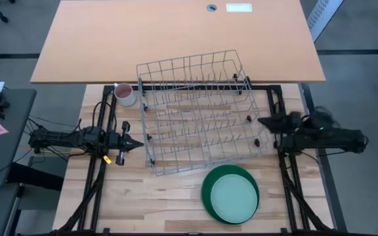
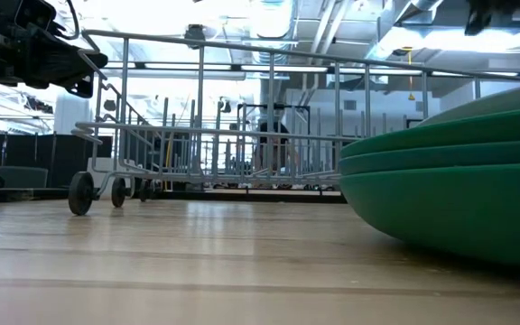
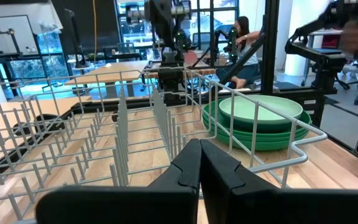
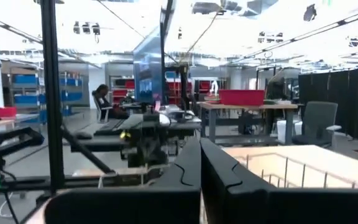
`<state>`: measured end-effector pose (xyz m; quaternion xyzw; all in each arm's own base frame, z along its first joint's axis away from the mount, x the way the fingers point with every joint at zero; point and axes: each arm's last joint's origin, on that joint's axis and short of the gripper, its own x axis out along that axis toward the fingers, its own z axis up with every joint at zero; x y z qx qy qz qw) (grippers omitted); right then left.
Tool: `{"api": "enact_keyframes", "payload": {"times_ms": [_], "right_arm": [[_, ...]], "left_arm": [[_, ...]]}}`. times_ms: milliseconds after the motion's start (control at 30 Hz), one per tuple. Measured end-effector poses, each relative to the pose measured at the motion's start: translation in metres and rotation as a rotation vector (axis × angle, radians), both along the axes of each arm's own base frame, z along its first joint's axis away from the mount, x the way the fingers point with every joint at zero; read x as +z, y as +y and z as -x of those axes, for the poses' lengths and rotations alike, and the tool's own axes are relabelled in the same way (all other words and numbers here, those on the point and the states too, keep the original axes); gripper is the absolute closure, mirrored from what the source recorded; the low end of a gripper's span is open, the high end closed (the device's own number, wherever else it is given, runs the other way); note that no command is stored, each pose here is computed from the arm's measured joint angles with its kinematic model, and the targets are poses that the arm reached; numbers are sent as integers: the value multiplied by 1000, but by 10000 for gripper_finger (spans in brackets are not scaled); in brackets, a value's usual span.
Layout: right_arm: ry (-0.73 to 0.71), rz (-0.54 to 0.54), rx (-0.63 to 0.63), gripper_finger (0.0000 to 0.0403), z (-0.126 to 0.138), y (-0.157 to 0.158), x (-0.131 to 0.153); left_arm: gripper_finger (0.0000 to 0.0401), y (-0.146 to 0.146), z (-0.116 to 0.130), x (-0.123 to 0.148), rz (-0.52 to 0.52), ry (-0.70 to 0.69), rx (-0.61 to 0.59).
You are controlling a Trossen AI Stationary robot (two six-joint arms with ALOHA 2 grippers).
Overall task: Sort dishes
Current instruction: Put the light green plate in the dish rack
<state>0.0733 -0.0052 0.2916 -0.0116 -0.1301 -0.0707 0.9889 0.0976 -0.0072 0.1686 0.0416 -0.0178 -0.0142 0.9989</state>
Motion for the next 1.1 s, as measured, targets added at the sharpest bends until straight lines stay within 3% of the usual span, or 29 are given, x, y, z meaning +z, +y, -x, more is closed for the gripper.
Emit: {"api": "enact_keyframes", "payload": {"times_ms": [267, 433, 600, 667, 967, 1100], "right_arm": [[-63, 11, 38, 402, 10, 1, 83], [-102, -10, 139, 397, 16, 4, 115], [-18, 53, 475, 396, 8, 16, 107], [-1, 53, 539, 396, 2, 20, 100], [221, -94, 577, 395, -26, 44, 64], [327, -161, 616, 395, -34, 65, 55]], "left_arm": [[401, 0, 0, 0, 0, 0, 0], [401, 0, 0, 0, 0, 0, 0], [401, 0, 0, 0, 0, 0, 0], [401, 0, 0, 0, 0, 0, 0], [401, 0, 0, 0, -5, -1, 1], [401, 1, 0, 0, -91, -4, 20]]}}
